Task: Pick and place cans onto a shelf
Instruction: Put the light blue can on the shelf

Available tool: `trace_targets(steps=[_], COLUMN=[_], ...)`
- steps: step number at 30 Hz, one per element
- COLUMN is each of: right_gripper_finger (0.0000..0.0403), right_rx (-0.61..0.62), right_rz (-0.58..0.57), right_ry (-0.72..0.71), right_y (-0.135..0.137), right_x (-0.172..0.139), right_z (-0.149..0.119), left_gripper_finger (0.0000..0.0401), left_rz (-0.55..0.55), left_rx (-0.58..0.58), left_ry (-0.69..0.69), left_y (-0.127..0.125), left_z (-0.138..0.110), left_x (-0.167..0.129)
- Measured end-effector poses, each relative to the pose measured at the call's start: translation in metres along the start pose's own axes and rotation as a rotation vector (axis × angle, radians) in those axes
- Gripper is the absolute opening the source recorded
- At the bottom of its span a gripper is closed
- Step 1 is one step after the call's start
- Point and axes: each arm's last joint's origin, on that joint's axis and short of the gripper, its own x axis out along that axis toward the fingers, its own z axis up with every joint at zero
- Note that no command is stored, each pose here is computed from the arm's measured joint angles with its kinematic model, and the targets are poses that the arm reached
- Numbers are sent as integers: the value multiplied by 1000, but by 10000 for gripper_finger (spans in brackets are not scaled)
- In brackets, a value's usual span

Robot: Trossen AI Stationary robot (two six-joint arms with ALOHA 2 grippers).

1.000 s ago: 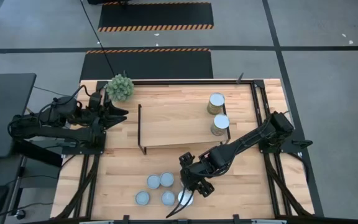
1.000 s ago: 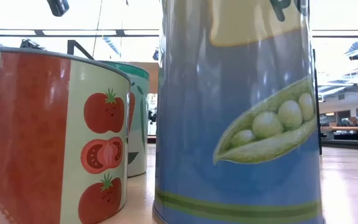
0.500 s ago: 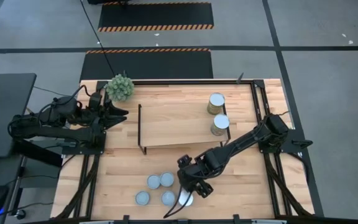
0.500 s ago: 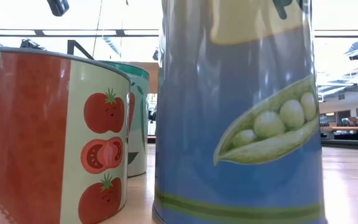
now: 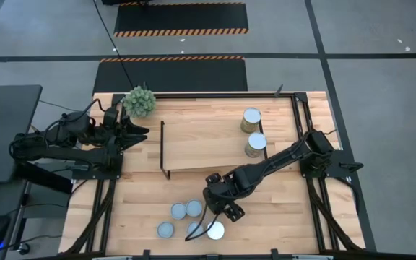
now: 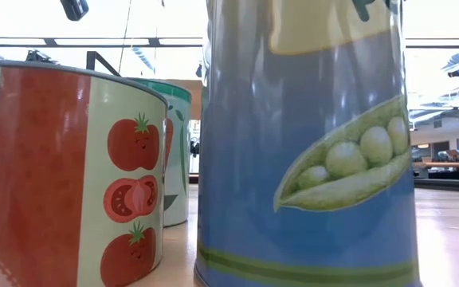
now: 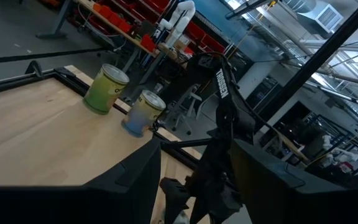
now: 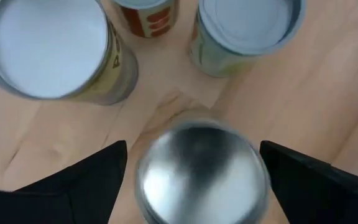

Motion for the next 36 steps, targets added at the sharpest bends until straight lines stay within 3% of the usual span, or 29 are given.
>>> trace_targets(steps=[7,22,30,36], right_gripper_finger=[351,359,319,318], right_rx=[-5,-51,-62,-48], right_rz=[4,-2,-23,-25], right_ry=[18,64,53,57], right_y=[-8,-6,-7,-7], right_x=[1,12,18,8], right_z=[-3,-13,-16,-10], left_gripper_finger=[201,201,201,201], left_rz=[-1,-30,-30,-30], left_rx=[0,-1,-1,-1], left_ry=[0,3,3,3], left_y=[0,-1,-1,-1], left_z=[0,1,1,1], left_x=[0,0,0,0])
